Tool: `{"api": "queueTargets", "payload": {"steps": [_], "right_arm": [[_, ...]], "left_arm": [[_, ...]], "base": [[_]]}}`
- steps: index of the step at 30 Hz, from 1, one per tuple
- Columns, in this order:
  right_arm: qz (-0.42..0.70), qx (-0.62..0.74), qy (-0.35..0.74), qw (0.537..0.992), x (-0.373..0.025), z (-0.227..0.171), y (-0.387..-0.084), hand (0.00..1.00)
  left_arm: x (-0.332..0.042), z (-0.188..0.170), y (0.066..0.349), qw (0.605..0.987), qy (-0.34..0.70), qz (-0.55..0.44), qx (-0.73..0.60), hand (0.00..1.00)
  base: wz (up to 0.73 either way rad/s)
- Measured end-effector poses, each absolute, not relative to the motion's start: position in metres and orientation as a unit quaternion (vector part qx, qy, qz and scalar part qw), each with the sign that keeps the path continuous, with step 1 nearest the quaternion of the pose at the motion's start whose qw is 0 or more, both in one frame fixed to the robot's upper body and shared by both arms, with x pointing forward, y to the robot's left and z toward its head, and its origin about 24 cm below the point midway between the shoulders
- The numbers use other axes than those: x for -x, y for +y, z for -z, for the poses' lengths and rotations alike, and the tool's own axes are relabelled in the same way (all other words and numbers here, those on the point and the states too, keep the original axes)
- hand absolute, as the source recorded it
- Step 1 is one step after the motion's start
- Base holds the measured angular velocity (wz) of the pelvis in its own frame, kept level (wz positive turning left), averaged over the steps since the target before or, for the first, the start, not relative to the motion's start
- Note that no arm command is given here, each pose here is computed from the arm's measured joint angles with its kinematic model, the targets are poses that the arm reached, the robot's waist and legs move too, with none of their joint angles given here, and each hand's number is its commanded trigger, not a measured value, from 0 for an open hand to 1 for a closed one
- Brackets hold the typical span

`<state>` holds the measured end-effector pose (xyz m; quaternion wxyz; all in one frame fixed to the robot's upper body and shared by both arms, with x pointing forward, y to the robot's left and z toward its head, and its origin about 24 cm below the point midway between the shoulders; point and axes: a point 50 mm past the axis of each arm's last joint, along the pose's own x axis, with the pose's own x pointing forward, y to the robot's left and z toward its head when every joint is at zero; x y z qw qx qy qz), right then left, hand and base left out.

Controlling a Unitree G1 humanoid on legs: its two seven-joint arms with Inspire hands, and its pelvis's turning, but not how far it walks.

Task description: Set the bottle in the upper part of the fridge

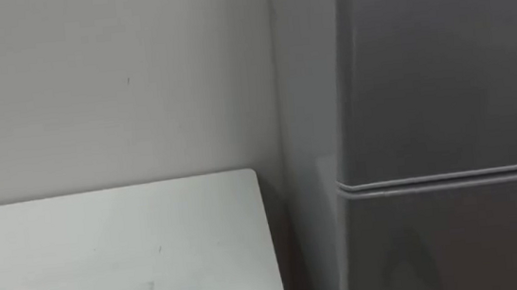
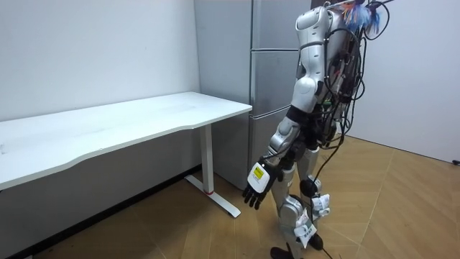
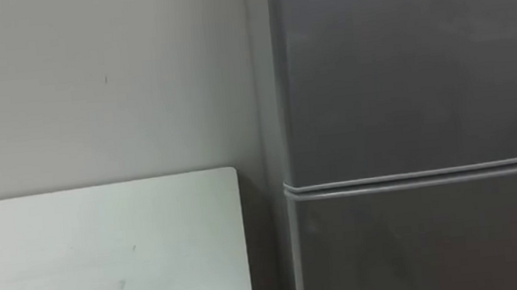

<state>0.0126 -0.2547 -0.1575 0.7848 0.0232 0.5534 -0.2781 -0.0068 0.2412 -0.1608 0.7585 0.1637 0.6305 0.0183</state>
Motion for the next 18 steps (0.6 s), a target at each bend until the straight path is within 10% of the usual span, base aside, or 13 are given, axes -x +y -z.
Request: {"api": "queueTargets", "payload": {"steps": [18], "right_arm": [[0.163, -0.086, 0.586, 0.789, -0.026, 0.167, -0.238, 0.00]], "left_arm": [[0.003, 0.166, 0.227, 0.737, 0.651, 0.047, -0.176, 0.00]], "base": [[0.02]]}}
